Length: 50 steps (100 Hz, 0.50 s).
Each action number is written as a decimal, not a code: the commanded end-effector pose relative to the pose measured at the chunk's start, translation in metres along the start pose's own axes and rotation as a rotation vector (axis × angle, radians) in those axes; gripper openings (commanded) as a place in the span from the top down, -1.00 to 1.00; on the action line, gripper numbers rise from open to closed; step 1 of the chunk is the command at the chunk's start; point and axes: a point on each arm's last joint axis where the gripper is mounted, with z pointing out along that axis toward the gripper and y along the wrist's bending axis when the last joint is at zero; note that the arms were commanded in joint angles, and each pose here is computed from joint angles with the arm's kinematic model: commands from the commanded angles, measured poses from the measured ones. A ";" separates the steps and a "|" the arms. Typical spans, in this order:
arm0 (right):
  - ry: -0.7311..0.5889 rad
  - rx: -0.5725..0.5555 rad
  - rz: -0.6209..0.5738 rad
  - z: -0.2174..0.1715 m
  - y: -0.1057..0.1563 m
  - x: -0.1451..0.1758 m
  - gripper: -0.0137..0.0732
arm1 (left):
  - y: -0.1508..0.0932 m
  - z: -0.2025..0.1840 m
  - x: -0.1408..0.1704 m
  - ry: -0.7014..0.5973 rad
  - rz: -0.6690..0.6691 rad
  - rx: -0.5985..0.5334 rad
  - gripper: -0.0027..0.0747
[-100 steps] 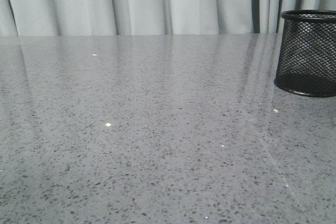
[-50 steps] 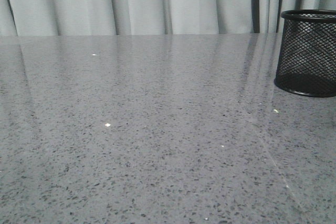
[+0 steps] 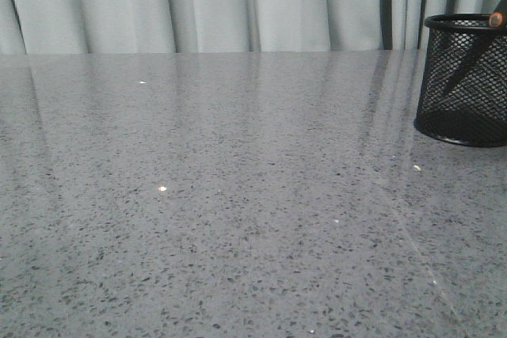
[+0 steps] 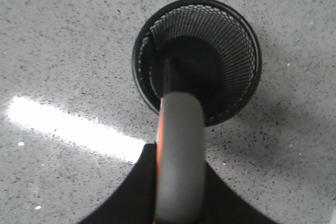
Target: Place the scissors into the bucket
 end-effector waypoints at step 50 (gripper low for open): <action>-0.052 0.070 -0.017 0.003 -0.009 -0.011 0.00 | 0.002 0.000 -0.012 -0.095 -0.027 0.003 0.98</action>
